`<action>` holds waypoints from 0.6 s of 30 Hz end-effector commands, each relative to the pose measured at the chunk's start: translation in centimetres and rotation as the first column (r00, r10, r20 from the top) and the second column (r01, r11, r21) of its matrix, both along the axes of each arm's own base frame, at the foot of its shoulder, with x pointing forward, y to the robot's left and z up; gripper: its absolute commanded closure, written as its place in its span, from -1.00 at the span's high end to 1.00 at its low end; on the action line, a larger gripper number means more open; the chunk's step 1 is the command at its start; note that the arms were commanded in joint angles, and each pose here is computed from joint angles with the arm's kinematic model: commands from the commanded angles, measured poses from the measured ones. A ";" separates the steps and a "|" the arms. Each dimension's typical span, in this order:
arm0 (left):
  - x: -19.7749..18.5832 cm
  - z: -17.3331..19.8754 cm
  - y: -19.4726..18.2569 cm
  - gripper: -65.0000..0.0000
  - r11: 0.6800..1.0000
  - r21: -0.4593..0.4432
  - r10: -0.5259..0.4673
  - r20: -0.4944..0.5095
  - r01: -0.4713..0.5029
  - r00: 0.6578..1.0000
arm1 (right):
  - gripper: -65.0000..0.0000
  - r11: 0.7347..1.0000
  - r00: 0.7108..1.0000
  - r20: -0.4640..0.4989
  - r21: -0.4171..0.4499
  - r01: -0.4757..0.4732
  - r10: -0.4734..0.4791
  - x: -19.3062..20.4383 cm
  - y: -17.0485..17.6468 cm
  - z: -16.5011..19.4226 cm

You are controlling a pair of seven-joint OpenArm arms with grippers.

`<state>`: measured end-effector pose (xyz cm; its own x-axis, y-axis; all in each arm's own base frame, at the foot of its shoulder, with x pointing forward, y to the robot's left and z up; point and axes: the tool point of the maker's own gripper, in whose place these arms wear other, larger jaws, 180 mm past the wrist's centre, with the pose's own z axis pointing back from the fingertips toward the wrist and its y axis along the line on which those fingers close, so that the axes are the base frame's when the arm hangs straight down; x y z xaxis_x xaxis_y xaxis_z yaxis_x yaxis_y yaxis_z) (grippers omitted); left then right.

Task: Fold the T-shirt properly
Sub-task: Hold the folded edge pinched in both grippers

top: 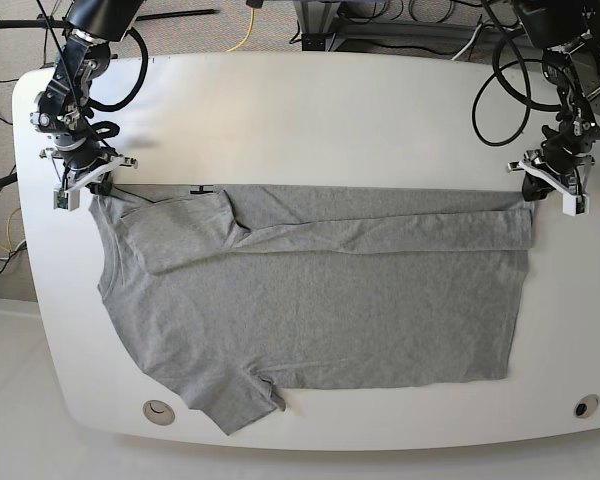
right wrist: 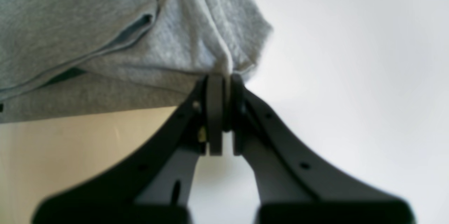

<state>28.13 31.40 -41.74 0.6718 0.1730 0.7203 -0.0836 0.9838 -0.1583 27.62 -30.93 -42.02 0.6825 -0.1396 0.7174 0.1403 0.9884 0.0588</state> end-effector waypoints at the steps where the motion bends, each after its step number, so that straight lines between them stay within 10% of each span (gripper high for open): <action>1: 0.0 0.5 0.5 -0.97 1.000 0.020 -0.006 0.000 0.006 1.000 | -1.00 1.000 1.000 0.018 -0.025 -0.005 0.005 0.5 -0.6 0.9; 18: -2.5 -0.2 0.0 -1.00 0.999 0.039 -0.032 -0.036 0.034 0.999 | -1.00 0.998 1.000 0.003 -0.053 -0.025 0.025 -1.3 -0.4 1.0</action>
